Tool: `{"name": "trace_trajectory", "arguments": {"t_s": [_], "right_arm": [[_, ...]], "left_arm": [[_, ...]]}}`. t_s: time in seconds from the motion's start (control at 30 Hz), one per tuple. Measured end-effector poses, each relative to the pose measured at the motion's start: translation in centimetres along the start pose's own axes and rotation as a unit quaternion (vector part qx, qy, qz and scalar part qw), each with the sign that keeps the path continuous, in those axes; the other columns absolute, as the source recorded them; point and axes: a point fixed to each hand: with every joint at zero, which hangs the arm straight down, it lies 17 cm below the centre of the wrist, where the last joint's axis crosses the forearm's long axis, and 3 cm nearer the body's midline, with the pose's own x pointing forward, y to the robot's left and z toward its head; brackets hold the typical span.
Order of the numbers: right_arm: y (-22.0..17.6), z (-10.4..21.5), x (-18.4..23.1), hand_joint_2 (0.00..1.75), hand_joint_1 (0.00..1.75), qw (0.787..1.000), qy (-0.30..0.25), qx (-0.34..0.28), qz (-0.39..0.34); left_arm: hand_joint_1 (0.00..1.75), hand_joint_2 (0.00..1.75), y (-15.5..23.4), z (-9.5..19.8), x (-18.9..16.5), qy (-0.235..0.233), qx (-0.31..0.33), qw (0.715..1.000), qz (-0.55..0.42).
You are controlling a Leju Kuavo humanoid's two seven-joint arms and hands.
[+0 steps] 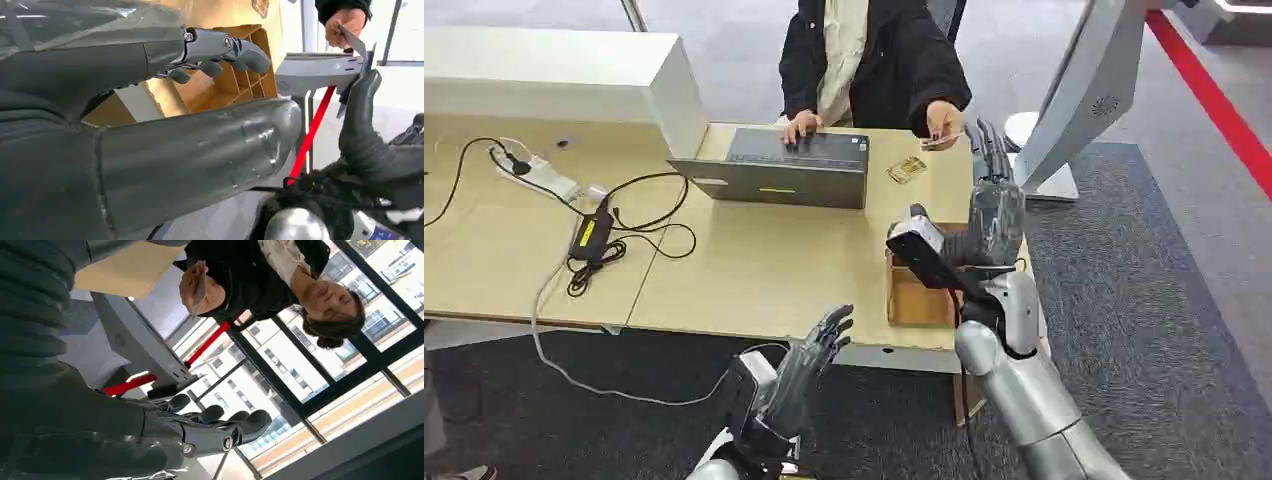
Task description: Pass the card to the sensor for recognition and then transmit it.
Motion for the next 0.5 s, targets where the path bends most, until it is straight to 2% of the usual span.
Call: {"name": "trace_trajectory", "arguments": {"t_s": [0.3,0.5], "right_arm": [[3.5,-1.9,-3.2,1.75,0.0,0.995,0.015,0.057,0.081],[5.2,-1.9,-5.9,1.75,0.0,0.989,0.033,0.09,0.116]], "left_arm": [[0.0,0.0,-0.8,-0.4,-0.3,0.008,-0.015,1.0,0.0],[0.0,0.0,-1.3,-0.4,-0.3,0.008,-0.025,1.0,0.002]]}}
